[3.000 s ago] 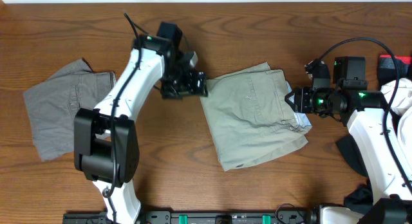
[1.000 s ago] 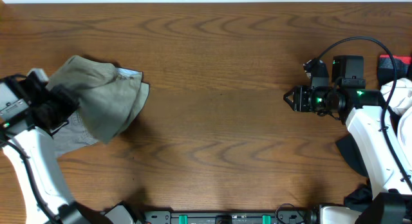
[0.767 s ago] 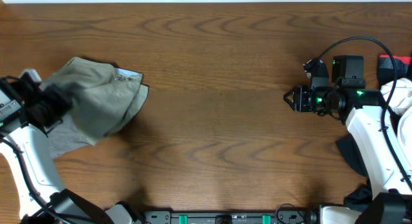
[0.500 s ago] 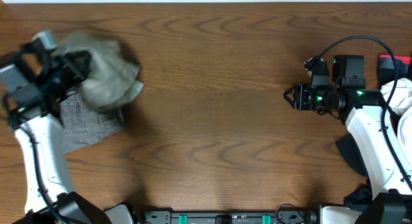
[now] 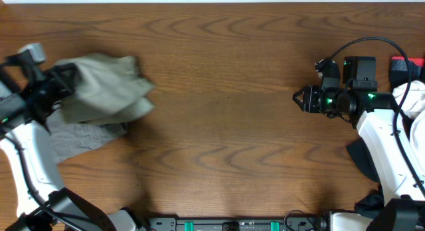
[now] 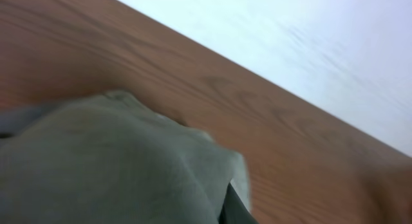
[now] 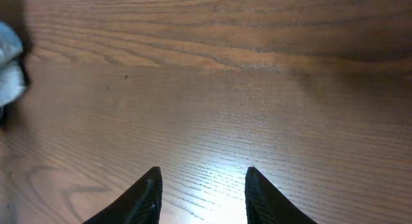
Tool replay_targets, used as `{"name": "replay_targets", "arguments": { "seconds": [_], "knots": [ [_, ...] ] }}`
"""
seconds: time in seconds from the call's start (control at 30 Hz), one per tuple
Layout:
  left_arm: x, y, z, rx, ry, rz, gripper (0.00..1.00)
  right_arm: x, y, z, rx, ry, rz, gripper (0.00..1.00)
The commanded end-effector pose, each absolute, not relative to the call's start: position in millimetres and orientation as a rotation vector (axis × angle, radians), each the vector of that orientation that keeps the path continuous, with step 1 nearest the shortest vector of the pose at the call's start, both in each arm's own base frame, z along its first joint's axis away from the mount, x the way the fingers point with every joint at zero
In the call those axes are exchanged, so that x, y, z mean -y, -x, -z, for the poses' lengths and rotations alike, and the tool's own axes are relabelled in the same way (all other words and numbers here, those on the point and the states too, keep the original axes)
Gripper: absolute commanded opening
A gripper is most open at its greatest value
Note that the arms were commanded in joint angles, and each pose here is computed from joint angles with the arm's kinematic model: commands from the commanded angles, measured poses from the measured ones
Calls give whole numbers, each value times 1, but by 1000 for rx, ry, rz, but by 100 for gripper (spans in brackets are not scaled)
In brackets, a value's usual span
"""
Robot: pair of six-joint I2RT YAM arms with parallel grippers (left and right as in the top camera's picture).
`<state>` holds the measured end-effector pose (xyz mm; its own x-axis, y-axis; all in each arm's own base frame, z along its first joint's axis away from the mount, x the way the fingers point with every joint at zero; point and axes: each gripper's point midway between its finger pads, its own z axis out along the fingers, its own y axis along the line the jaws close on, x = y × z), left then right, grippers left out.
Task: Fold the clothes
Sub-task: 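Carry the khaki shorts left and place them on the grey shorts, then adjust the stacked shorts with the left gripper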
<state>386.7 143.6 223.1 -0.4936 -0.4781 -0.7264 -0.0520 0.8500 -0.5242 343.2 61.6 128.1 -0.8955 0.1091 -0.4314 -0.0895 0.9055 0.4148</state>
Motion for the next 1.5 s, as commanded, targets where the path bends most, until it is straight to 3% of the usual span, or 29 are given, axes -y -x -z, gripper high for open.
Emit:
{"name": "replay_targets", "arguments": {
  "seconds": [0.0,0.37,0.73,1.17,1.47],
  "knots": [
    [-172,-385,-247,-1971,352,431,6,-69,-345,-132,-2603,-4,-626,40],
    [-198,-404,-316,-1697,346,375,6,-70,-343,-131,-2610,-5,-637,39],
    [-223,-381,-222,-2034,445,127,6,-70,-343,-131,-2613,-5,-638,39],
    [-251,-409,-321,-1637,414,56,6,-70,-340,-129,-2628,-11,-641,38],
    [-248,-390,-225,-1964,590,90,6,-70,-341,-130,-2623,-9,-640,38]
  ]
}}
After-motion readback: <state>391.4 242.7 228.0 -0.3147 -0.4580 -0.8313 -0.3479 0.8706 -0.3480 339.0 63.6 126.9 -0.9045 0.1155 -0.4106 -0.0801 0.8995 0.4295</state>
